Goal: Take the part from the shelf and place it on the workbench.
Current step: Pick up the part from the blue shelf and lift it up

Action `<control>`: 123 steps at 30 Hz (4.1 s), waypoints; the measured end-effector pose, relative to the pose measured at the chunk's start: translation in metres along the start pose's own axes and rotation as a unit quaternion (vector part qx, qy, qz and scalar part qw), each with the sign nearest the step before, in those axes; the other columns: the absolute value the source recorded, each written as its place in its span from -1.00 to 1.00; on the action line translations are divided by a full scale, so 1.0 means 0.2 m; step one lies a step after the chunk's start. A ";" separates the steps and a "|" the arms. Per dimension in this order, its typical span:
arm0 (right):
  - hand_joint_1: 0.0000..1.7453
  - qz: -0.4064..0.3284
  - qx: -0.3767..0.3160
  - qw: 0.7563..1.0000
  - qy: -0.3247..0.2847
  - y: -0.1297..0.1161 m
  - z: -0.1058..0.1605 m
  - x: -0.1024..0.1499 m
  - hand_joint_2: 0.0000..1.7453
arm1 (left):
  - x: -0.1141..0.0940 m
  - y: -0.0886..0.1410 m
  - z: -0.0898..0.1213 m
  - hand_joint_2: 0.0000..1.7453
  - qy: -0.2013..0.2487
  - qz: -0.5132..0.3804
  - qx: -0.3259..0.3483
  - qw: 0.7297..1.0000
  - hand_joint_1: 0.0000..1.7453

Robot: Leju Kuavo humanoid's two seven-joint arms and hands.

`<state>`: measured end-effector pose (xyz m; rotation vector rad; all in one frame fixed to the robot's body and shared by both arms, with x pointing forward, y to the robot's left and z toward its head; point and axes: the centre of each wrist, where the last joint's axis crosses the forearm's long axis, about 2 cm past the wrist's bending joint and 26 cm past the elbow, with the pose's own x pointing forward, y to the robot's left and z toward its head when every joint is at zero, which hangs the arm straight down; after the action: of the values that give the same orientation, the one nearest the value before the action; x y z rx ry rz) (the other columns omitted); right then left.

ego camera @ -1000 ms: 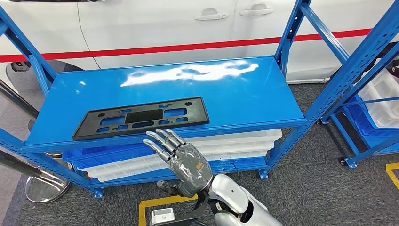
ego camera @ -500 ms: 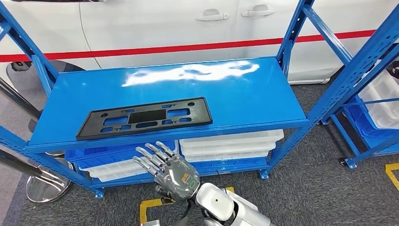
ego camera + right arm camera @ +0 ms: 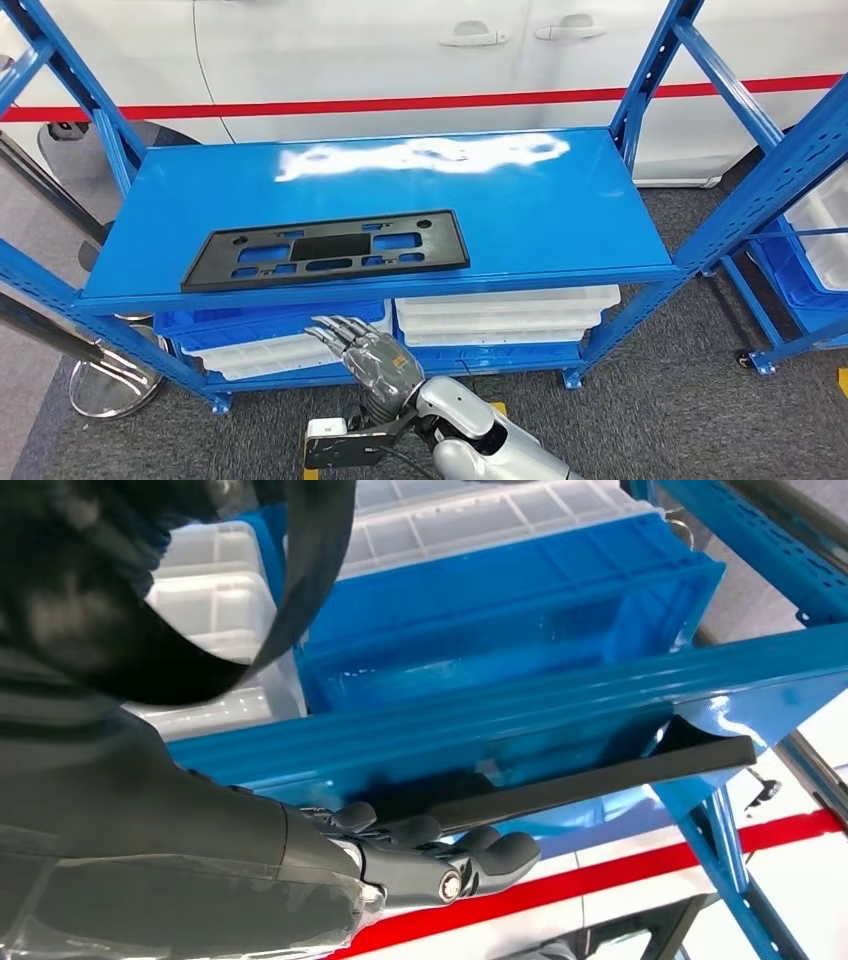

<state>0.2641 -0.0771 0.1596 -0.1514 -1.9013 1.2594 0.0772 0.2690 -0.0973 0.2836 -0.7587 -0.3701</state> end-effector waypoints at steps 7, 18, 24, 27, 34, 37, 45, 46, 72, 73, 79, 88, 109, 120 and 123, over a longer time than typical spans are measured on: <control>-1.00 0.001 -0.013 1.000 0.003 -0.02 0.00 0.00 -1.00 | -0.01 0.01 0.00 -1.00 0.002 0.003 0.005 1.000 -1.00; -1.00 0.026 -0.047 0.999 -0.002 -0.03 0.00 0.02 1.00 | -0.02 0.02 0.01 -1.00 0.010 0.015 0.010 1.000 -1.00; -1.00 0.065 -0.071 0.995 0.002 -0.04 -0.01 0.03 1.00 | -0.04 0.03 0.01 -1.00 0.019 0.022 0.012 1.000 -1.00; -1.00 0.083 -0.084 0.993 0.002 -0.05 -0.01 0.03 1.00 | -0.05 0.04 0.01 -1.00 0.023 0.025 0.015 0.999 -1.00; -1.00 0.131 -0.119 0.984 -0.002 -0.06 -0.02 0.03 1.00 | -0.05 0.04 0.01 -1.00 0.026 0.031 0.017 0.999 -1.00; -1.00 0.151 -0.129 0.980 -0.002 -0.06 -0.01 0.03 1.00 | -0.05 0.05 0.01 -1.00 0.027 0.033 0.018 0.999 -1.00; -1.00 0.228 -0.171 0.958 0.000 -0.04 -0.01 0.00 1.00 | -0.04 0.06 0.00 -1.00 0.025 0.030 0.012 0.999 -1.00; -1.00 0.232 -0.172 0.957 0.002 -0.04 -0.01 -0.01 1.00 | -0.04 0.06 0.00 -1.00 0.024 0.029 0.013 0.999 -1.00; -1.00 0.279 -0.129 0.950 0.051 0.03 -0.02 -0.13 1.00 | 0.01 0.08 -0.04 -1.00 0.025 0.021 0.025 0.999 -1.00; -1.00 0.279 -0.127 0.950 0.053 0.03 -0.02 -0.14 1.00 | 0.01 0.07 -0.04 -1.00 0.025 0.022 0.024 0.999 -1.00; -1.00 0.275 -0.126 0.951 0.063 0.03 -0.03 -0.14 1.00 | 0.02 0.08 -0.05 -1.00 0.028 0.024 0.029 0.999 -1.00; -0.68 0.261 -0.126 0.954 0.076 0.04 -0.03 -0.14 1.00 | 0.02 0.08 -0.04 -1.00 0.037 0.020 0.038 0.998 -1.00; 0.98 0.239 -0.089 0.960 0.117 -0.02 -0.05 -0.19 1.00 | 0.02 0.07 -0.04 -1.00 0.045 0.022 0.043 0.998 -1.00; 1.00 0.211 -0.068 0.967 0.129 -0.04 -0.07 -0.17 1.00 | 0.01 0.07 -0.04 -1.00 0.055 0.031 0.051 0.997 -1.00; 1.00 0.168 -0.074 0.976 0.118 -0.08 -0.07 -0.15 1.00 | 0.01 0.07 -0.03 -1.00 0.055 0.037 0.057 0.996 -1.00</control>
<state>0.2985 -0.0894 0.1569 -0.6959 -1.8075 1.2501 0.0863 0.2816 -0.0956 0.3783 -0.6804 -0.2398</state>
